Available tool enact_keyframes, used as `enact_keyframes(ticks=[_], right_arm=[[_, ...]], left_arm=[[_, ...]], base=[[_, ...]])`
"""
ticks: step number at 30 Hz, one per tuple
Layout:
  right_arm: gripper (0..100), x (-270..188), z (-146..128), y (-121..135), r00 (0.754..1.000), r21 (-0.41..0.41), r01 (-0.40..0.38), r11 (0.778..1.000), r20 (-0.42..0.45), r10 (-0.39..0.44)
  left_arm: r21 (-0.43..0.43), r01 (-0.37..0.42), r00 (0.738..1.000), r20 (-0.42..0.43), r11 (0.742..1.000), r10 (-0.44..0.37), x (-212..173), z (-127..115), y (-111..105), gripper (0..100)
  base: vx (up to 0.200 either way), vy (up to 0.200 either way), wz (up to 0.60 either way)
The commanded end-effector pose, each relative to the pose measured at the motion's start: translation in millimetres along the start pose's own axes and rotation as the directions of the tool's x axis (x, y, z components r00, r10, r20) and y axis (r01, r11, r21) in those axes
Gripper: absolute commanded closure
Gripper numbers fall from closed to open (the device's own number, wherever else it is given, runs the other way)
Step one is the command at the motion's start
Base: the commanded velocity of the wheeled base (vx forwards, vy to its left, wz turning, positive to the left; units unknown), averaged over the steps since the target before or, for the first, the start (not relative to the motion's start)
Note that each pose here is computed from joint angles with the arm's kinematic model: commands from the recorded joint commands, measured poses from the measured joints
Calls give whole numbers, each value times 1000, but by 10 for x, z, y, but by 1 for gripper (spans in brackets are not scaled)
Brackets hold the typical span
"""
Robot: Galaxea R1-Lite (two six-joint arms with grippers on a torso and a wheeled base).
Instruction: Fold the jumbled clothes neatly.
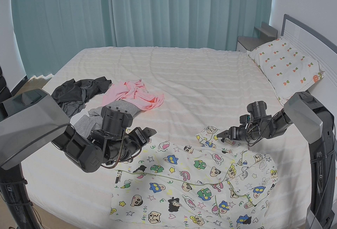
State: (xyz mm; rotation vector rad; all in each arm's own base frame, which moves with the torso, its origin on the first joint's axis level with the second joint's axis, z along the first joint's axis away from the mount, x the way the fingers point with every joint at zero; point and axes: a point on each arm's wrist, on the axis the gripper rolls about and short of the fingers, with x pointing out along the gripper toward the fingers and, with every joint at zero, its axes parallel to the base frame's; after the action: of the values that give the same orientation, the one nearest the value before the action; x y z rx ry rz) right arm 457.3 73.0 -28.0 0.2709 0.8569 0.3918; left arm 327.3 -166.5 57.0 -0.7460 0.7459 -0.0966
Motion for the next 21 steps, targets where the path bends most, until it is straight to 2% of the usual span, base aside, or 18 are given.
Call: enact_keyframes(ticks=[1,3,4,21], right_arm=[[0,97,-41,-15,1000,-1,-2,1000,-17,2],[0,121,-32,-6,1000,0,-2,1000,-22,2],[100,121,-32,-6,1000,0,-2,1000,-22,2],[100,29,190,-175,998,26,15,1000,57,-17]], left_arm=[[0,-3,1000,-2,1000,3,6,-8,7,0],[0,-3,1000,-2,1000,3,11,-8,6,0],[0,-3,1000,-2,1000,3,11,-8,6,0],[-1,-9,1000,-7,1000,9,21,-23,25,0]], base=[[0,0,0],[0,0,0],[0,0,0],[0,0,0]])
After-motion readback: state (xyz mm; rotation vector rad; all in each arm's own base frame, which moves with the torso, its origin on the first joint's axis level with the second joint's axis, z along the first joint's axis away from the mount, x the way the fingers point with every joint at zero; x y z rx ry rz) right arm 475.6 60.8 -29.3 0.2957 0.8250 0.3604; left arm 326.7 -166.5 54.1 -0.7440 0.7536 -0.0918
